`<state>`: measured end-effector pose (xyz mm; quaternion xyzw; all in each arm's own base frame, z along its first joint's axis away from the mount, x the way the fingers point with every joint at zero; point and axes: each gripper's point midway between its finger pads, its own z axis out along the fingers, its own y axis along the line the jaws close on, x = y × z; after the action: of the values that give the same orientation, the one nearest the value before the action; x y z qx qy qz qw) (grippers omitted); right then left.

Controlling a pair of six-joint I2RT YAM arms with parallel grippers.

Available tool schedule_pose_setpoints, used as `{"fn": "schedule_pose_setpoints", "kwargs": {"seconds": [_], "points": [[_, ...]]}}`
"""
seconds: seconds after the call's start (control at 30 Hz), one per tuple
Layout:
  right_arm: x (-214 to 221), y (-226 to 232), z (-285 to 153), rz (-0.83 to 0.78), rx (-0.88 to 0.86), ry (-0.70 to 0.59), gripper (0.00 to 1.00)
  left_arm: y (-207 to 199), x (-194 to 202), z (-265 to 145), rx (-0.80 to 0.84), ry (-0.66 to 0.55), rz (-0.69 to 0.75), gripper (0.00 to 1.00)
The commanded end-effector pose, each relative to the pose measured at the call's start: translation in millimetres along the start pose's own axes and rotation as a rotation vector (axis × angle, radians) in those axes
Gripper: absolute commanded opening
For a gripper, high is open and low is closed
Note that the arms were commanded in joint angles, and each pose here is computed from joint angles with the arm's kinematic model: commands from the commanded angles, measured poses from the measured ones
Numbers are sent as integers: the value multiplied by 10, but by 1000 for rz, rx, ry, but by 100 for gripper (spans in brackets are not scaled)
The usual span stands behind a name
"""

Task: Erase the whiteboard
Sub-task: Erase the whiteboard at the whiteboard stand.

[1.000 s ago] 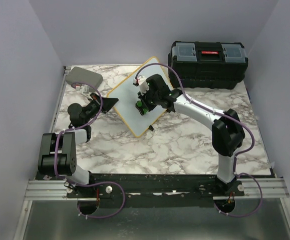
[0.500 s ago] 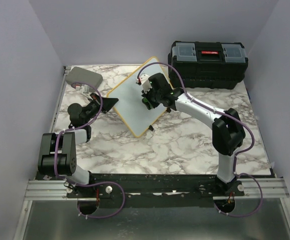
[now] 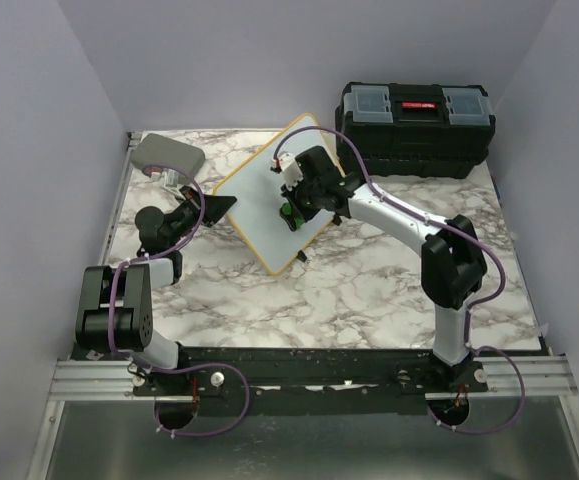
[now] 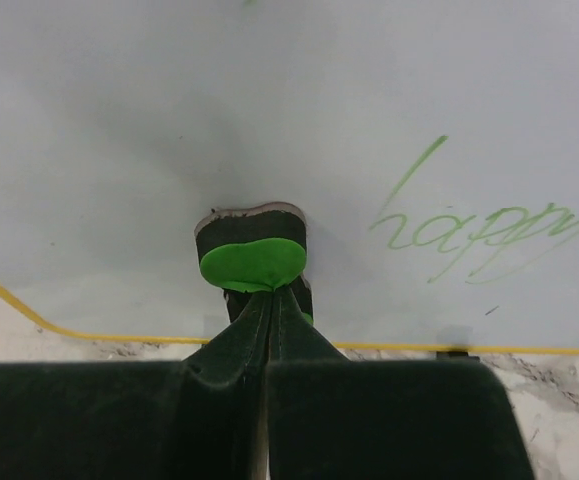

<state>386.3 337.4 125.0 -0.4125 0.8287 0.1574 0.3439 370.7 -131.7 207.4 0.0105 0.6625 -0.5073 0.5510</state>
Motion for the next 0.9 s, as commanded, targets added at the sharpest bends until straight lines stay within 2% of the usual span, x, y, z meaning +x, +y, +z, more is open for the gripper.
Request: {"fn": "schedule_pose_setpoints", "kwargs": {"seconds": [0.0, 0.1, 0.37, 0.47, 0.6, 0.67, 0.87], "points": [[-411, -518, -3, 104, 222, -118, 1, -195, 131, 16, 87, 74, 23, 0], [-525, -612, -18, 109, 256, -151, 1, -195, 125, 19, 87, 73, 21, 0], [-510, -751, 75, 150, 302, -137, 1, -197, 130, 17, 86, 75, 24, 0], [-417, -580, 134, 164, 186, -96, 1, -192, 132, 22, 87, 77, 23, 0], [-168, 7, 186, 140, -132, -26, 1, -186, 129, 23, 86, 76, 21, 0], [-105, 201, 144, 127, -230, -15, 1, -183, 134, 23, 85, 77, 21, 0], [-199, 229, 56, 132, -234, -47, 1, -184, 136, 25, 86, 78, 18, 0]]}}
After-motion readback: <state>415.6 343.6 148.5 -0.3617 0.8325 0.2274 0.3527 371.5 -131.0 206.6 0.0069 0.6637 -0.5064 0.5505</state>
